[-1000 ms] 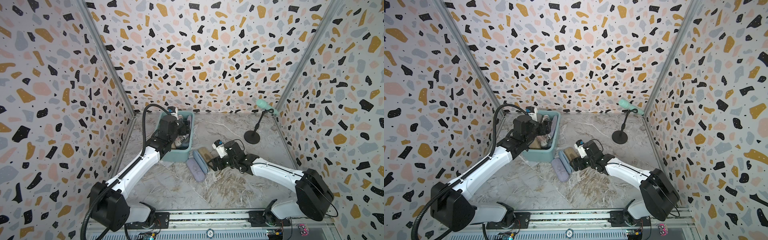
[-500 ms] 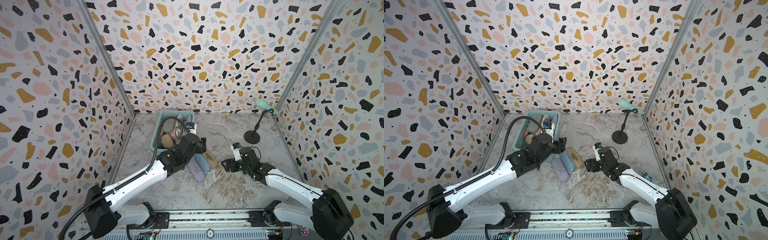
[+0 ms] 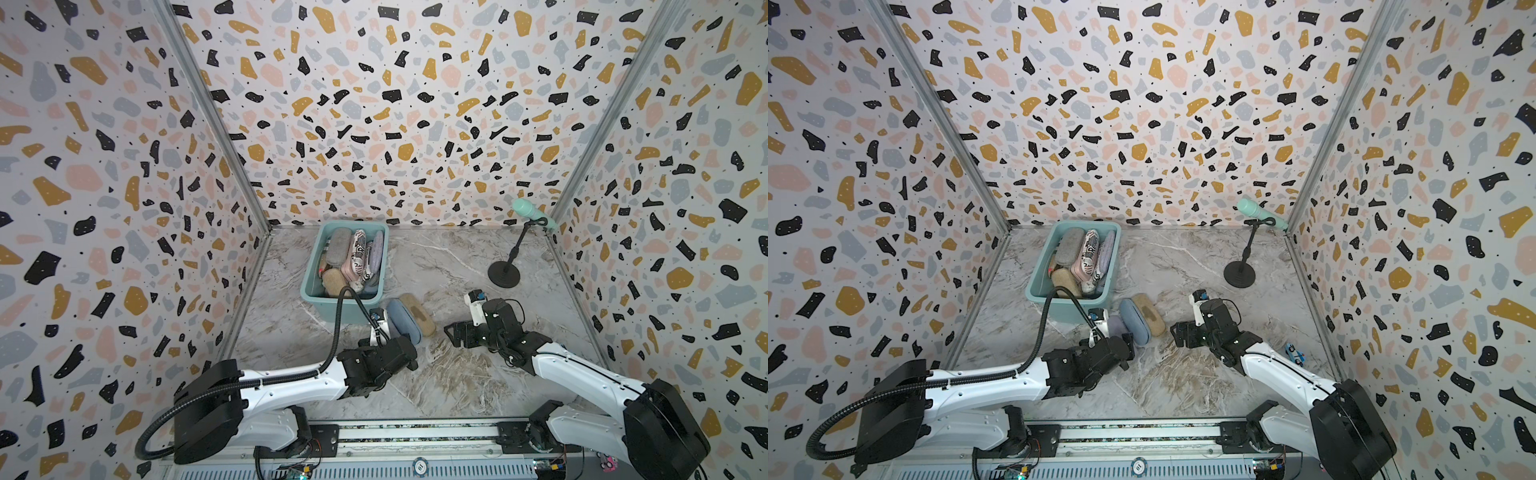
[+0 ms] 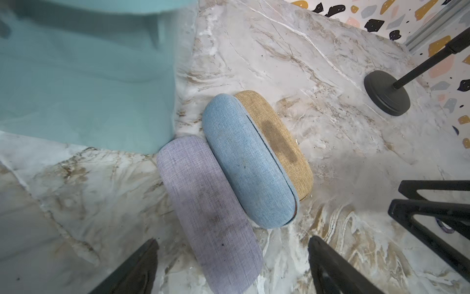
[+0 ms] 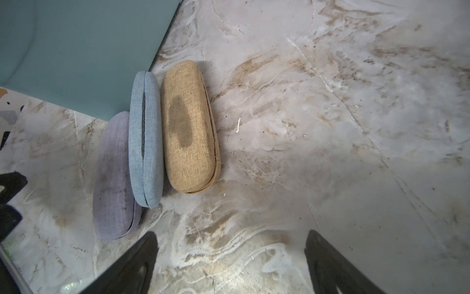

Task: Put the glasses cases into the storage boxes
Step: Adjust the glasses case at the center of the board.

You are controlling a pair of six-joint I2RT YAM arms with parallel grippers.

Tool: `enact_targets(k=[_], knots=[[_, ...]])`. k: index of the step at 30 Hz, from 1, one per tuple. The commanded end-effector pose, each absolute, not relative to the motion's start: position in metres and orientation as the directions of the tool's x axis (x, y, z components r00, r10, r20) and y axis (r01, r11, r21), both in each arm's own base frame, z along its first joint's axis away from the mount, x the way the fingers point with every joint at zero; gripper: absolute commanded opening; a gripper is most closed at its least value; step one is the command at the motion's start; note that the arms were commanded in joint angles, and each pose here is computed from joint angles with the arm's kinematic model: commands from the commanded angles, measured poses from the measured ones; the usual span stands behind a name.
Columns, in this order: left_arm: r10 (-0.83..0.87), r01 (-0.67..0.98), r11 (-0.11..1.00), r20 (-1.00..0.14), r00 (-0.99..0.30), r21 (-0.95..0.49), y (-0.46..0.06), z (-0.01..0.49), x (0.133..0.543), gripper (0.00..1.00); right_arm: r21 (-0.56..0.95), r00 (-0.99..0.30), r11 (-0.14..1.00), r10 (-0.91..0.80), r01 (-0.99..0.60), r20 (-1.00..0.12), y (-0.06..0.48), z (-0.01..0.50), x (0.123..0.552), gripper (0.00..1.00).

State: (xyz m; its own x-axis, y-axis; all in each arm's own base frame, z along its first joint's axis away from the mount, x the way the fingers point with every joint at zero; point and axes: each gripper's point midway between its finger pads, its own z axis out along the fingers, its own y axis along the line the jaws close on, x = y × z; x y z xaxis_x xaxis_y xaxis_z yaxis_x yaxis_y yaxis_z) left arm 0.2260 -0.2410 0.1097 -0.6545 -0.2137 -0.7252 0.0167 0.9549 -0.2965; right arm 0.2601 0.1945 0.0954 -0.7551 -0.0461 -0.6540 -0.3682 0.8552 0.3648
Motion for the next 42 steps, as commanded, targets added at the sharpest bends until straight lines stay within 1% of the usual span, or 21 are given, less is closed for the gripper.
enact_targets(k=[1,4,8,18,23,26,28,30,36,42], knots=[[-0.240,-0.021,0.954,-0.725,-0.646,-0.298,-0.247,0.107,0.232,0.95,0.370,-0.734,0.840,-0.049,-0.398,-0.677,0.197,0.104,0.260,0.94],[-0.216,-0.021,0.962,-0.708,-0.672,-0.274,-0.254,0.096,0.233,0.95,0.376,-0.732,0.833,-0.050,-0.406,-0.679,0.199,0.105,0.259,0.95],[-0.180,-0.046,0.977,-0.697,-0.694,-0.207,-0.252,0.087,0.237,1.00,0.376,-0.732,0.833,-0.048,-0.405,-0.680,0.197,0.103,0.257,0.95],[-0.185,-0.058,0.973,-0.609,-0.771,-0.223,-0.256,0.055,0.242,1.00,0.371,-0.721,0.838,-0.036,-0.399,-0.692,0.192,0.101,0.253,0.97],[-0.158,-0.059,0.982,-0.606,-0.780,-0.180,-0.252,0.048,0.246,0.96,0.385,-0.723,0.833,-0.026,-0.398,-0.691,0.193,0.097,0.252,0.97],[-0.122,-0.067,0.991,-0.623,-0.772,-0.112,-0.243,0.048,0.249,0.91,0.386,-0.728,0.833,-0.029,-0.397,-0.685,0.194,0.093,0.253,0.96],[-0.082,-0.079,0.996,-0.639,-0.765,-0.034,-0.231,0.050,0.250,0.89,0.398,-0.734,0.824,-0.031,-0.403,-0.679,0.197,0.093,0.251,0.96],[-0.063,-0.077,0.997,-0.642,-0.764,-0.007,-0.224,0.050,0.248,0.88,0.407,-0.734,0.816,-0.031,-0.411,-0.679,0.199,0.094,0.251,0.96],[-0.041,-0.045,0.999,-0.628,-0.777,-0.010,-0.209,0.047,0.234,0.85,0.403,-0.732,0.814,-0.040,-0.418,-0.680,0.201,0.098,0.253,0.95],[-0.030,-0.016,0.999,-0.626,-0.779,-0.029,-0.197,0.058,0.224,0.83,0.414,-0.732,0.809,-0.028,-0.416,-0.681,0.202,0.103,0.253,0.94]])
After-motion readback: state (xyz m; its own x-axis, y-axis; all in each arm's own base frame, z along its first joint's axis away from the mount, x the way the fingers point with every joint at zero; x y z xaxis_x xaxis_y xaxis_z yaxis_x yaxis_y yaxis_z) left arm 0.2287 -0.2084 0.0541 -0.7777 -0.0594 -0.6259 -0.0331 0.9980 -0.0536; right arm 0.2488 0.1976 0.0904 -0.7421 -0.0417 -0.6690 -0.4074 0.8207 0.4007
